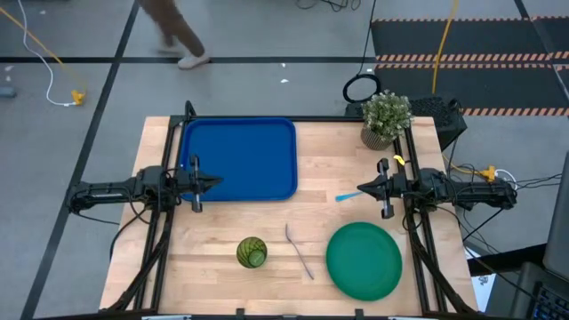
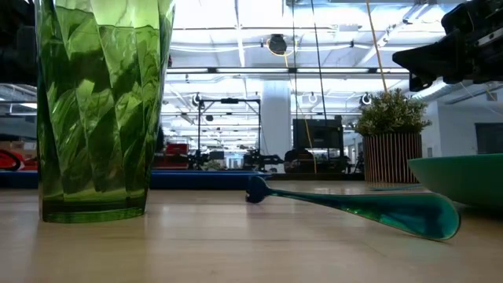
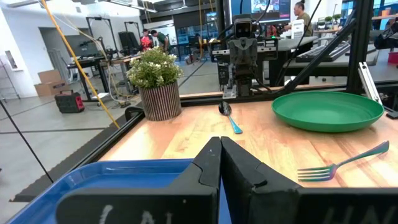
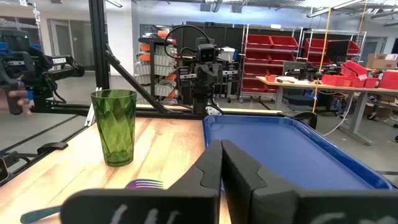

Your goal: Pick and place plate/cup/fork/spoon on tray

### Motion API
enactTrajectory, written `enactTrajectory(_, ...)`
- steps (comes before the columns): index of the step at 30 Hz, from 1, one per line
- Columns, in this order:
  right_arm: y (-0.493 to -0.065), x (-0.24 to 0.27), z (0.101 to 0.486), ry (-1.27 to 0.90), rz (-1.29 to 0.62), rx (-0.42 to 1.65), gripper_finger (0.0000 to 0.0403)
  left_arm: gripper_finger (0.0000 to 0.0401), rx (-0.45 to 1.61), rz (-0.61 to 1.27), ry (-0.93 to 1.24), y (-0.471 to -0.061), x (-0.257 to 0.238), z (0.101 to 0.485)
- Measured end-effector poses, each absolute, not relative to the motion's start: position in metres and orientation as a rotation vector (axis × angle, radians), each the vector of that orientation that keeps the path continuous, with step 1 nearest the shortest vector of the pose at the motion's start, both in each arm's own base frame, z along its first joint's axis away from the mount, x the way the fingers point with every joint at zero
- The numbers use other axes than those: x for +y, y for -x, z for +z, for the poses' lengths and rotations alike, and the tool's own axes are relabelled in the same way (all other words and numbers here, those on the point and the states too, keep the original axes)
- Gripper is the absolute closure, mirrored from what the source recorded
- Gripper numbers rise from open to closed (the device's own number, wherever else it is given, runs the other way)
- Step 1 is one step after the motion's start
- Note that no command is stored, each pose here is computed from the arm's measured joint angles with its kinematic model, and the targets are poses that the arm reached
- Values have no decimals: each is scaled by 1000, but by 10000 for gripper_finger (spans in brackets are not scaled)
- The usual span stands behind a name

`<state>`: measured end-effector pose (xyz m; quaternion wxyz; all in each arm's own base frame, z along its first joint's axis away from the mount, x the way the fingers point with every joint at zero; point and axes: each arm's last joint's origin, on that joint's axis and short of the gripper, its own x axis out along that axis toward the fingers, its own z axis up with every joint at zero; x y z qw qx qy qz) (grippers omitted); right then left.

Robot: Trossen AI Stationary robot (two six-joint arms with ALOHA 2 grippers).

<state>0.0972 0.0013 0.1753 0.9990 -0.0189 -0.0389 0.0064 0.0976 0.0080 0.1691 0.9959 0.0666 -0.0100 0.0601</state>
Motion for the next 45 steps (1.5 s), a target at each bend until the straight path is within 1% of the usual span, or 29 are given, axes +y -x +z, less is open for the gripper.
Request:
enactTrajectory(9,-97,1,175,38,13,-78,403,391,-39,122,-131,-98,8,171)
enactTrajectory(14,-97,1,175,38,13,-78,403,391,-76,121,-71,-97,8,174)
enactTrajectory(19,-97,1,175,38,13,-78,403,391,-200,118,-53,-96,8,186)
enactTrajectory(26,-97,1,175,38,13,-78,403,391,-454,13,-56,-88,3,209)
enactTrajectory(30,-97,1,175,38,13,-78,403,391,-502,-30,-52,-83,0,227)
enactTrajectory(37,-97,1,175,39,12,-78,403,391,-433,-110,-40,-90,-8,275)
enactTrajectory(45,-97,1,176,38,12,-81,403,391,-231,-211,-90,-122,-22,340)
